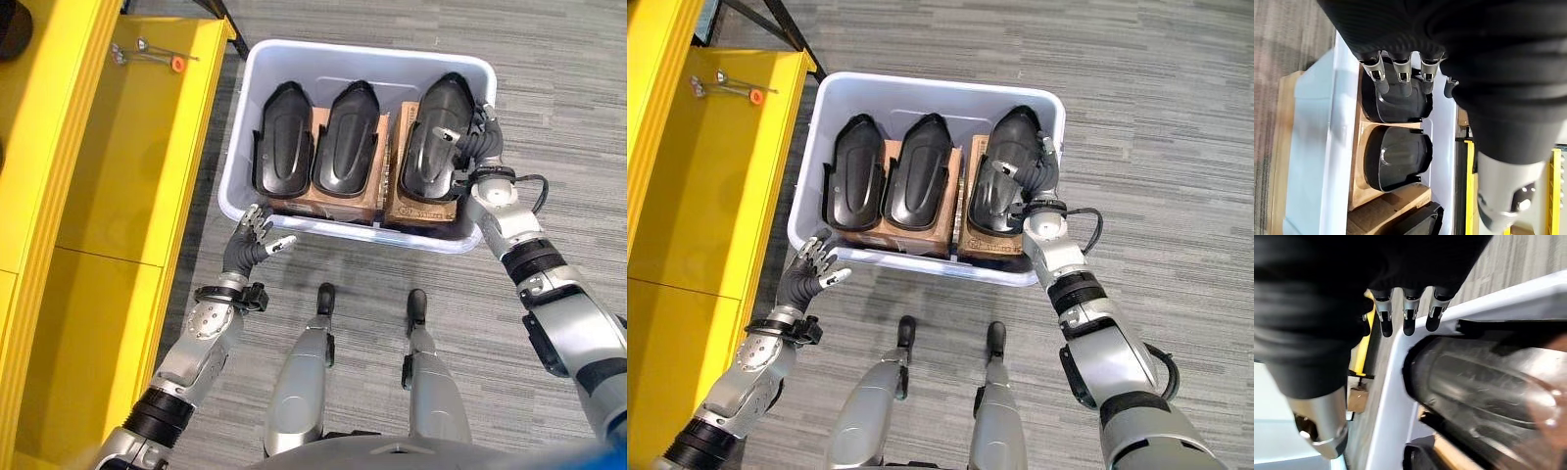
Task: Move parts from the plastic box to the shelf.
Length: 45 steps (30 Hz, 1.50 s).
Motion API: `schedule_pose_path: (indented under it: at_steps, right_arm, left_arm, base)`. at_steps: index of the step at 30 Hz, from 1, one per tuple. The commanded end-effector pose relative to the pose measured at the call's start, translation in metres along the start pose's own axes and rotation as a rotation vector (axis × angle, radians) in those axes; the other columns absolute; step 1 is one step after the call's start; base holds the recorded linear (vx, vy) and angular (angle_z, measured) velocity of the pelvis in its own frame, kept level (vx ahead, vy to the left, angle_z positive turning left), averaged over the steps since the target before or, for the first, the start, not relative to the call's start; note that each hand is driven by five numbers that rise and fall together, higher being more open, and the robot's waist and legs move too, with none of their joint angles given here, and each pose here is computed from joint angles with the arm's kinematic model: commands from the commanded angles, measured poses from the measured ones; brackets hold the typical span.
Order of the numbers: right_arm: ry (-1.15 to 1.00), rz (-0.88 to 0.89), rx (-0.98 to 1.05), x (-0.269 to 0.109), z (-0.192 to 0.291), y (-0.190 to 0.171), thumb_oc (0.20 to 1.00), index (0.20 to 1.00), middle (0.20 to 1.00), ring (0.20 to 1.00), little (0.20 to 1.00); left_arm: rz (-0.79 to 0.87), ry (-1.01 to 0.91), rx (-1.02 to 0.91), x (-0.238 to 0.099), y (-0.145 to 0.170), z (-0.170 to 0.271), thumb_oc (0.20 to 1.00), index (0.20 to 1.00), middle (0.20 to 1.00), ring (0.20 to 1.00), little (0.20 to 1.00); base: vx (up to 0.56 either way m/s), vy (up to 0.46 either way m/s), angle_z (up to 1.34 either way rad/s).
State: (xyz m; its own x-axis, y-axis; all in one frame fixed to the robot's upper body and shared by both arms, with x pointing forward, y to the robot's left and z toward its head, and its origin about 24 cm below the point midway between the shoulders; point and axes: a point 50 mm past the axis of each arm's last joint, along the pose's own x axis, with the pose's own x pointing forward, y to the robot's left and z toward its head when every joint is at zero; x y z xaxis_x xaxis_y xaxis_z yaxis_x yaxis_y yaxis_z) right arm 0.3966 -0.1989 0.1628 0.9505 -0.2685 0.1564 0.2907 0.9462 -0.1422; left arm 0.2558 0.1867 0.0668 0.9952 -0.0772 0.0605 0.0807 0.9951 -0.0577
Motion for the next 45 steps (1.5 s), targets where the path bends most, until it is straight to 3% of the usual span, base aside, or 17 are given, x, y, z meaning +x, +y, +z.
schedule_pose_path:
  at_steps: [1,17,23,30,45]
  right_arm:
    - [-0.134,-0.028,0.01,0.01,0.036,-0.012,1.0,1.0,1.0,1.0,1.0]
    - [-0.107,0.053,-0.208,0.018,0.033,-0.002,1.0,1.0,1.0,1.0,1.0]
    - [-0.139,0.144,-0.405,0.016,0.03,0.008,1.0,1.0,1.0,1.0,1.0]
    - [-0.171,0.302,-0.784,0.004,0.006,0.013,1.0,1.0,1.0,1.0,1.0]
    - [-0.178,0.421,-0.964,-0.009,-0.013,0.001,1.0,1.0,1.0,1.0,1.0]
  left_arm:
    - [-0.098,-0.098,-0.012,-0.012,-0.014,0.02,1.0,1.0,1.0,1.0,1.0]
    - [-0.093,-0.166,-0.014,-0.003,-0.019,0.032,1.0,1.0,1.0,1.0,1.0]
    - [-0.092,-0.196,-0.008,0.001,-0.019,0.037,1.0,1.0,1.0,1.0,1.0]
    - [-0.084,-0.205,0.004,0.002,-0.016,0.037,1.0,1.0,1.0,1.0,1.0]
    - [-0.081,-0.19,0.025,0.001,-0.01,0.034,1.0,1.0,1.0,1.0,1.0]
  base:
    - [0.0,-0.005,0.04]
    - [0.0,-0.004,0.02]
    - [-0.01,-0.009,0.07]
    - [-0.01,-0.003,0.01]
    - [0.0,0.0,0.0]
